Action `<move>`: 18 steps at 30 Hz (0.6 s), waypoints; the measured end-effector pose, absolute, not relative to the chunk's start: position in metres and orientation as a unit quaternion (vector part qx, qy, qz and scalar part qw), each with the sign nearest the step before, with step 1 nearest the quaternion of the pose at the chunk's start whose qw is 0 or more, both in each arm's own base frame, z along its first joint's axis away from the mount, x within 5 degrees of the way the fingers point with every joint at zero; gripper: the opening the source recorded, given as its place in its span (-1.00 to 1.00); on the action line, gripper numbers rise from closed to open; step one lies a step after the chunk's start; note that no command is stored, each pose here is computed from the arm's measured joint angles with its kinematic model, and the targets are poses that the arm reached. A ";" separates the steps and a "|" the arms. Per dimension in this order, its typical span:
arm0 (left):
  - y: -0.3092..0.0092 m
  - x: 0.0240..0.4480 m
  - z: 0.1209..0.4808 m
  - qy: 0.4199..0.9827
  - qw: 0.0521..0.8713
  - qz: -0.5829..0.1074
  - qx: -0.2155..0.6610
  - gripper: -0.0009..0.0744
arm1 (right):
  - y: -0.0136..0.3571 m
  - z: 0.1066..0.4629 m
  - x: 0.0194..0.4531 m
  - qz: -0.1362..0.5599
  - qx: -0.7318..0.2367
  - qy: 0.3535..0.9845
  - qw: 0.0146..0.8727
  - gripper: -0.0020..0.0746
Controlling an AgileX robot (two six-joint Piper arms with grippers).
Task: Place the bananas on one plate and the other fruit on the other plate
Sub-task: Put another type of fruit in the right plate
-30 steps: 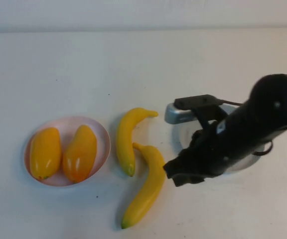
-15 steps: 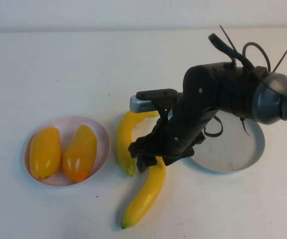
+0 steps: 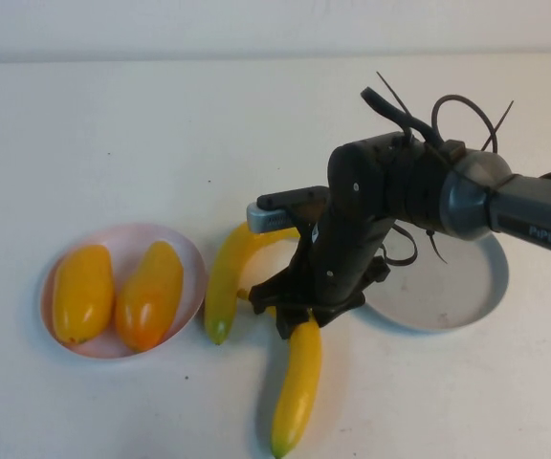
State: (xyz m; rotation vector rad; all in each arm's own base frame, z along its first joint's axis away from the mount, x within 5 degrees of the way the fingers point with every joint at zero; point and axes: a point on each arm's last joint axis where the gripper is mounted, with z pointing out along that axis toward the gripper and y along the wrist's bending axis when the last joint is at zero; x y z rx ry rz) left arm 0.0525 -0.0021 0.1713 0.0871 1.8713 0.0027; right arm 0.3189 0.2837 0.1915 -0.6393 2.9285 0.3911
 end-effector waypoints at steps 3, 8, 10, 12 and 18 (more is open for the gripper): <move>-0.002 0.053 0.171 0.805 0.592 0.001 0.037 -0.99 | 0.283 0.191 0.319 0.126 -0.213 0.967 0.061 -0.15; -0.002 0.053 0.171 0.805 0.592 0.001 0.037 -0.99 | 0.281 0.196 0.318 0.120 -0.218 0.967 0.063 -0.15; -0.002 0.053 0.171 0.805 0.592 0.001 0.037 -0.99 | 0.277 0.214 0.316 0.119 -0.224 0.964 0.083 -0.15; -0.002 0.053 0.171 0.805 0.592 0.001 0.037 -0.99 | 0.271 0.238 0.313 0.118 -0.227 0.960 0.114 -0.15; -0.002 0.053 0.171 0.805 0.592 0.001 0.037 -0.99 | 0.239 0.298 0.306 0.114 -0.215 0.953 0.180 -0.15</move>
